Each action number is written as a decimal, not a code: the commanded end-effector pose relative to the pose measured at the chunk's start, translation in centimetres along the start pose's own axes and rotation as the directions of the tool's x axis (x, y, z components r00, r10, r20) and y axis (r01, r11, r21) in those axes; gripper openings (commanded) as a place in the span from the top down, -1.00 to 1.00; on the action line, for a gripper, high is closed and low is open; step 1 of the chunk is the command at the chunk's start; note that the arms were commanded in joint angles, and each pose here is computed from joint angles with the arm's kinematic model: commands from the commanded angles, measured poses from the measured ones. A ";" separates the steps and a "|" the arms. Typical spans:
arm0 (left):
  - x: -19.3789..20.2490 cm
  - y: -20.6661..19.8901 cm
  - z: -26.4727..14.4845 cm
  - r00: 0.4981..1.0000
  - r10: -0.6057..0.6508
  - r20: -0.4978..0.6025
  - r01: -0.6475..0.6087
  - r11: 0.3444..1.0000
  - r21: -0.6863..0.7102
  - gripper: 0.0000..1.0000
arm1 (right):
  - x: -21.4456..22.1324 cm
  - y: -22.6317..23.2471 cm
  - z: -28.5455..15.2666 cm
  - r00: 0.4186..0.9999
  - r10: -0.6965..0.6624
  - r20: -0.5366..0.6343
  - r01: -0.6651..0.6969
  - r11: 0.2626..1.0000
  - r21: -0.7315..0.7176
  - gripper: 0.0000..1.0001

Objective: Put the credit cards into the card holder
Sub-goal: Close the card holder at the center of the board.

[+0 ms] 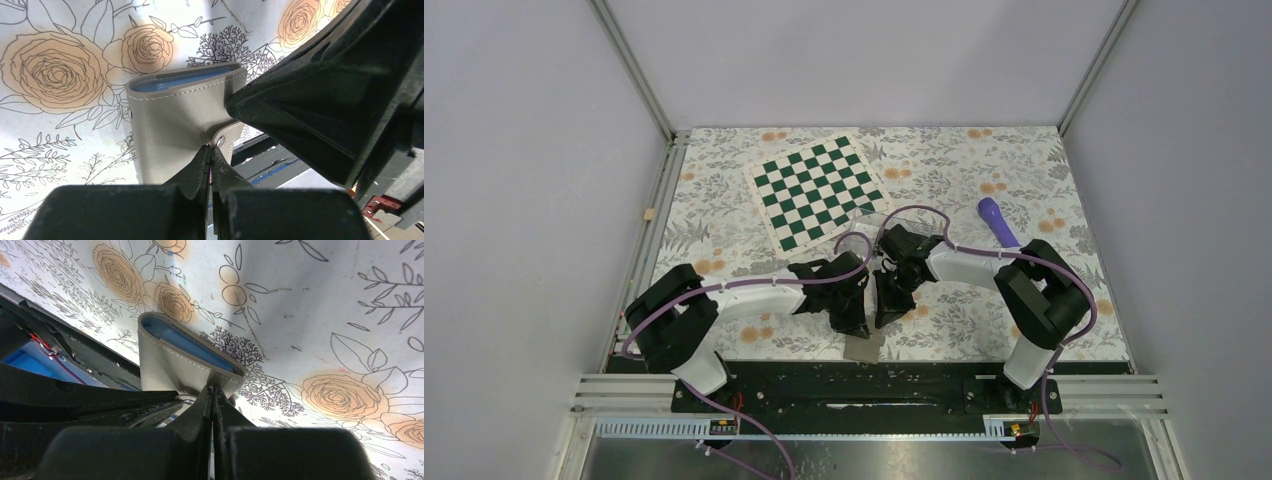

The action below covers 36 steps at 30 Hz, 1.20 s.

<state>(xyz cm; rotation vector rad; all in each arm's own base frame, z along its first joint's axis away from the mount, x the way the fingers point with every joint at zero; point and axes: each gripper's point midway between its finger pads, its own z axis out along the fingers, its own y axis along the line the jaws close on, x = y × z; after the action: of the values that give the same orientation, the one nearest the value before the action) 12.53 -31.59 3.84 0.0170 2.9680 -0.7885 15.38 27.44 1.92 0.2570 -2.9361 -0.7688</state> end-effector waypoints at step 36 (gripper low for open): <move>0.8 1.6 0.0 1.000 0.007 0.009 -0.007 0.999 -0.053 1.00 | 2.5 3.6 -0.9 0.987 -0.158 0.018 0.159 0.975 -0.152 1.00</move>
<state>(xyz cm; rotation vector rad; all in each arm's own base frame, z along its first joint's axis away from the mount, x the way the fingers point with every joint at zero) 11.96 -31.11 3.42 0.0228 2.9764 -0.7633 13.74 28.68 4.42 0.4048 -2.9126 -0.9628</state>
